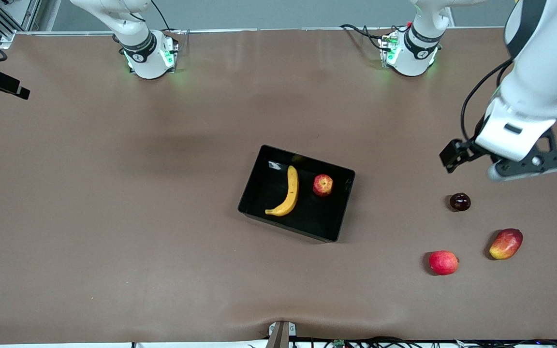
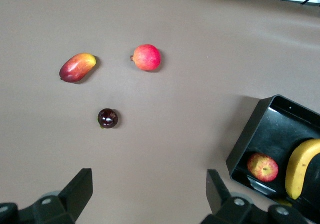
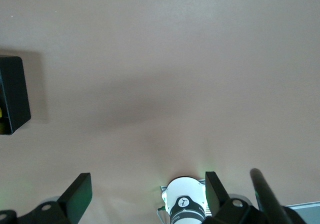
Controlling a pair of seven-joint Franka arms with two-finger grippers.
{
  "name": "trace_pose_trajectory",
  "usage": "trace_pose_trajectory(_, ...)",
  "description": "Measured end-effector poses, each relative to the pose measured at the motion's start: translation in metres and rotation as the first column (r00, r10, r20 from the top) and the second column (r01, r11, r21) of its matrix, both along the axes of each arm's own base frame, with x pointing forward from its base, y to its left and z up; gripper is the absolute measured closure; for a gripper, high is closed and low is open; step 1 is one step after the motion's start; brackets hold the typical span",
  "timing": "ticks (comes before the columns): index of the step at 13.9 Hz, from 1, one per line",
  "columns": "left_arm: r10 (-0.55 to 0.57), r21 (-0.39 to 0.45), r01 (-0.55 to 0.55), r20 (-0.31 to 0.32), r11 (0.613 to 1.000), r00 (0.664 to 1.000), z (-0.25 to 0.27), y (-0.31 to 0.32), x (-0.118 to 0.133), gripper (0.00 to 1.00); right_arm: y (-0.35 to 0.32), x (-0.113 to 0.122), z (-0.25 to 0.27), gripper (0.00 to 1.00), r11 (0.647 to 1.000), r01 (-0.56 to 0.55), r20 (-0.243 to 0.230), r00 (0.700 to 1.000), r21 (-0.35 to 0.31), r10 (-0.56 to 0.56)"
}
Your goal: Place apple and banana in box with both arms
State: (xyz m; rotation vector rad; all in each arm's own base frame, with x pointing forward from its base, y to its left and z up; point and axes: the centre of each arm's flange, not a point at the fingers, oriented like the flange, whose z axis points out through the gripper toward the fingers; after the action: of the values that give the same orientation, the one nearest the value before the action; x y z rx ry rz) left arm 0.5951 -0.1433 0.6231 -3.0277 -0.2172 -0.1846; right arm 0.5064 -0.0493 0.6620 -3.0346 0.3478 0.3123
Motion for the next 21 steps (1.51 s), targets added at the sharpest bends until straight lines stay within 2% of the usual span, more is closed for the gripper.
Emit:
trace_pose_trajectory(5, -0.074, 0.016, 0.075, -0.023, 0.997, 0.997, 0.008, 0.038, -0.019, 0.0, 0.0, 0.0, 0.0, 0.0, 1.0, 0.0, 0.0, 1.0, 0.0, 0.0)
trace_pose_trajectory(13, -0.123, -0.005, 0.123, -0.061, 0.992, 0.991, 0.006, 0.047, -0.053, 0.0, 0.0, 0.0, 0.0, 0.0, 1.0, 0.0, 0.0, 1.0, 0.0, 0.0)
trace_pose_trajectory(21, -0.126, -0.061, 0.123, -0.051, 0.991, 0.991, 0.012, 0.051, -0.059, 0.0, 0.0, 0.0, 0.0, 0.0, 1.0, 0.0, 0.0, 1.0, 0.0, 0.0)
